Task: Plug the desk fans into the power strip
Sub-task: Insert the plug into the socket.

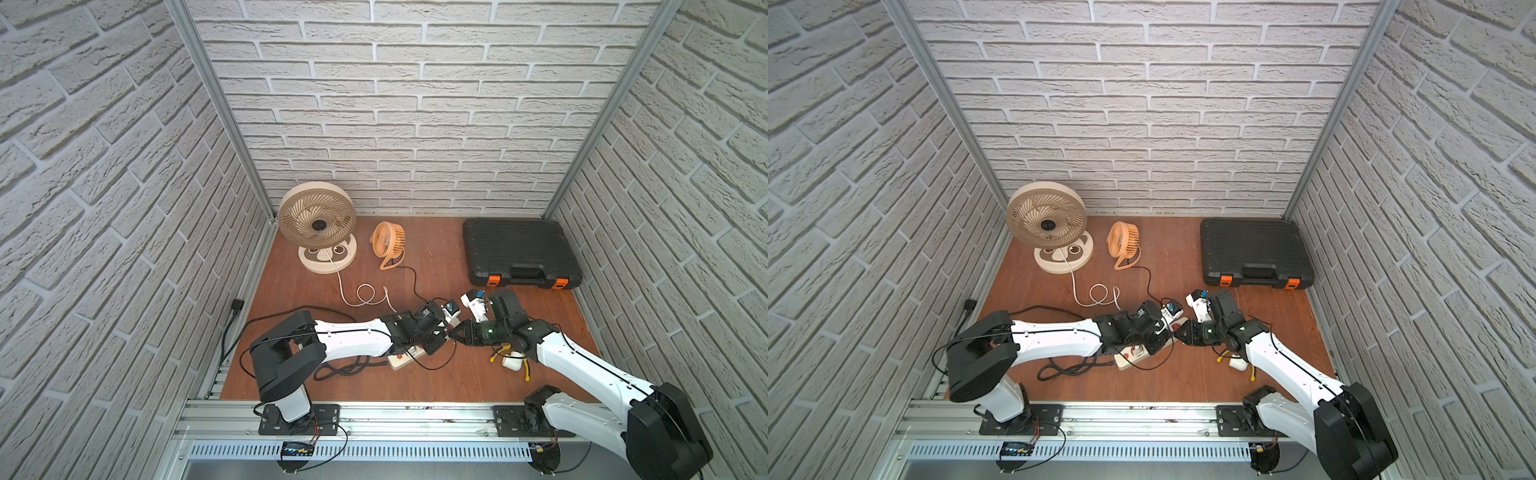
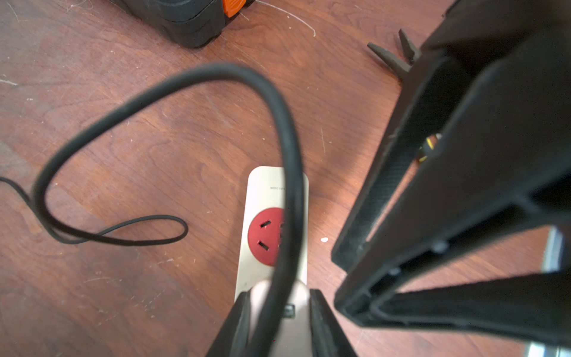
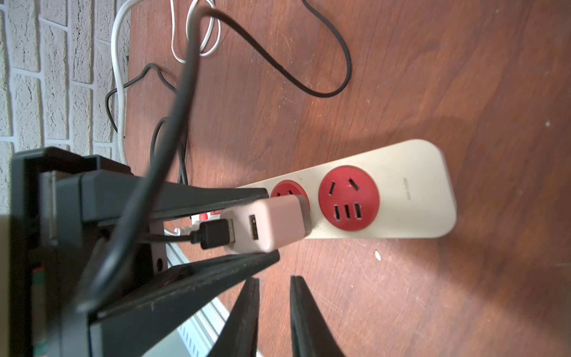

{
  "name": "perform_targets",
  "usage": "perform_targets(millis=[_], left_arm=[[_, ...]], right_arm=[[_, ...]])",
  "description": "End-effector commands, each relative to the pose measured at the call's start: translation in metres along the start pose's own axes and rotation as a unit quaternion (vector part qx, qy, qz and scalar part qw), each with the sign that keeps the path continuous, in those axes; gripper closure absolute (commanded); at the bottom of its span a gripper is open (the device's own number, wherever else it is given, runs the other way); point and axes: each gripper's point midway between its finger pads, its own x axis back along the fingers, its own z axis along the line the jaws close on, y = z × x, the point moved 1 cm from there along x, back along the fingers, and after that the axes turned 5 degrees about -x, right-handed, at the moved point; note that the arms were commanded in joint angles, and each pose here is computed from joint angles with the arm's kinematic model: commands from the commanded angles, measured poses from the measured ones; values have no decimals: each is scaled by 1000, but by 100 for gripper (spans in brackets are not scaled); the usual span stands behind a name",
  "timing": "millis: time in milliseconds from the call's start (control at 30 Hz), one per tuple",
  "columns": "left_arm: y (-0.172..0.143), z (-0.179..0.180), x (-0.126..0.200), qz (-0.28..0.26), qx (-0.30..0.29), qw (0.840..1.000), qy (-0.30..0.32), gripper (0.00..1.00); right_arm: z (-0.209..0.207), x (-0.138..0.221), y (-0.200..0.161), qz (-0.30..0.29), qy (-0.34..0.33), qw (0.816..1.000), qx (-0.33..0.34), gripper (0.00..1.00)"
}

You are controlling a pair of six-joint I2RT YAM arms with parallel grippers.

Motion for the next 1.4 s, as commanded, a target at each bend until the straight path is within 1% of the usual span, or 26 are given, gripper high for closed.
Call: perform_targets(millis=[0, 200, 267, 400, 567, 633, 767, 833, 867, 933, 1000, 1067, 1133, 1233, 1333, 1367], left_arm=[[-70, 20, 6, 137, -7, 990, 32, 67], [-53, 18, 12, 118, -7, 993, 23, 51], [-49, 17, 14, 114, -8, 993, 22, 48], [-40, 16, 20, 103, -8, 995, 18, 46], [-24, 11, 34, 75, -5, 997, 8, 44], [-16, 9, 40, 62, -3, 998, 1, 42], [-7, 7, 53, 43, -2, 999, -4, 39], [-3, 8, 60, 35, -1, 999, -1, 35], [-2, 10, 64, 33, -1, 999, 1, 31], [0, 12, 72, 27, -1, 1000, 7, 24], [3, 13, 80, 21, -1, 1000, 12, 19], [9, 15, 89, 11, 1, 1000, 15, 15], [18, 16, 102, -8, 4, 1000, 17, 4], [33, 17, 122, -39, 10, 999, 19, 2], [47, 22, 141, -68, 16, 997, 31, 2], [50, 25, 148, -76, 18, 996, 36, 2]], right_arm=[[12, 3, 5, -6, 14, 1000, 20, 75], [12, 4, 6, -8, 14, 1000, 21, 76], [12, 4, 6, -8, 14, 1000, 21, 75], [13, 5, 7, -9, 15, 1000, 22, 76], [13, 5, 6, -9, 16, 1000, 23, 76], [14, 5, 6, -11, 18, 1000, 24, 75], [18, 9, 7, -17, 22, 999, 29, 69], [20, 12, 8, -22, 25, 999, 33, 64], [22, 14, 8, -25, 26, 999, 35, 60], [26, 19, 9, -34, 31, 998, 42, 51], [30, 25, 10, -42, 32, 997, 48, 43], [33, 32, 12, -52, 27, 997, 54, 37], [38, 43, 14, -67, 24, 995, 63, 30], [46, 59, 19, -88, 20, 993, 80, 19], [53, 75, 23, -109, 9, 989, 98, 5], [55, 80, 25, -116, 3, 988, 103, 2]])
